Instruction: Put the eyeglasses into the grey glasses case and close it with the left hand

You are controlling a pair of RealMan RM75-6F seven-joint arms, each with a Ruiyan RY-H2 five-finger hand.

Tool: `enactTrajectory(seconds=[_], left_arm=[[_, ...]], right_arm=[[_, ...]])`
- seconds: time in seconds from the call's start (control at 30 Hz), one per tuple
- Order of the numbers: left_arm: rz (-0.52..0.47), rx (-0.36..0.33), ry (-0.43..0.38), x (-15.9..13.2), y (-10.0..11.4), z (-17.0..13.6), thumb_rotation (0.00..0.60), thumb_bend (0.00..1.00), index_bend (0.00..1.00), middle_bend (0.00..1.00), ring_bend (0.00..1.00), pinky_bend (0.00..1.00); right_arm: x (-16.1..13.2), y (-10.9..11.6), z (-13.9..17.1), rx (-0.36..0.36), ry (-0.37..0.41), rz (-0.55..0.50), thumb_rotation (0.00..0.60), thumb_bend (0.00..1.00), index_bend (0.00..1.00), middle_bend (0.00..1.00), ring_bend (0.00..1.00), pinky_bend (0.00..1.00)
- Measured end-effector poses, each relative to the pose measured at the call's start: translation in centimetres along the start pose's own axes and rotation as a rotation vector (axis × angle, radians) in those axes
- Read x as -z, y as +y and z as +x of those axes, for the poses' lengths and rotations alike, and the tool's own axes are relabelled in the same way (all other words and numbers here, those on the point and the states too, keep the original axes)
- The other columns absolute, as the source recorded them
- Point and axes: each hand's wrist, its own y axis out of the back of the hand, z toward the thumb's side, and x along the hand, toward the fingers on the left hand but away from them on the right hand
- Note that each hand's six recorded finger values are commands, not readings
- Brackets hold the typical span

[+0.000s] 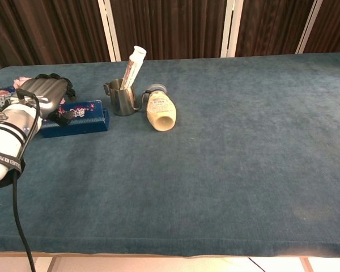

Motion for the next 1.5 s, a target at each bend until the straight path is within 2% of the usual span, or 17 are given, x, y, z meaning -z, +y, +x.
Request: enactTrajectory(seconds=[0.43, 0.63, 0.7, 0.87, 1.0, 1.23, 1.5], left_arm=[[-0.009, -0.004, 0.01, -0.1, -0.2, 1.3, 0.6, 0.47, 0.69, 0.12, 0.0, 0.01], [-0.01, 0.006, 0.015, -0.1, -0.6, 1.8, 0.6, 0.47, 0.63, 0.12, 0.0, 0.01], [-0.01, 0.012, 0.018, 0.0, -0.8, 2.0, 0.6, 0.47, 0.58, 0.11, 0.0, 0.0], [-0.028, 0.011, 0.031, 0.4, -0.9, 2.4, 0.6, 0.44, 0.28, 0.05, 0.0, 0.0], [-0.049, 0.001, 0.044, 0.7, -0.8, 2.8, 0.6, 0.42, 0.16, 0.03, 0.0, 0.0], [-0.063, -0.016, 0.041, 0.8, -0.7, 3.2, 0.6, 0.41, 0.16, 0.03, 0.0, 0.0], [-0.133, -0.057, -0.031, -0.3, 0.8, 2.1, 0.6, 0.4, 0.2, 0.03, 0.0, 0.0]], right_arm=[[0.1, 0.0, -0.1, 0.0, -0.006, 0.002, 0.6, 0.13, 0.0, 0.0, 0.0, 0.0], [0.1, 0.1, -0.1, 0.003, -0.008, 0.0, 0.6, 0.13, 0.0, 0.0, 0.0, 0.0], [0.1, 0.1, 0.0, 0.004, -0.008, -0.001, 0.6, 0.13, 0.0, 0.0, 0.0, 0.0], [0.2, 0.1, 0.0, 0.004, -0.01, -0.001, 0.6, 0.13, 0.0, 0.0, 0.0, 0.0], [0.2, 0.1, 0.0, 0.003, -0.011, 0.0, 0.6, 0.13, 0.0, 0.0, 0.0, 0.0], [0.2, 0.2, 0.0, 0.005, -0.01, -0.001, 0.6, 0.13, 0.0, 0.0, 0.0, 0.0], [0.1, 0.2, 0.1, 0.001, -0.003, -0.002, 0.6, 0.13, 0.0, 0.0, 0.0, 0.0]])
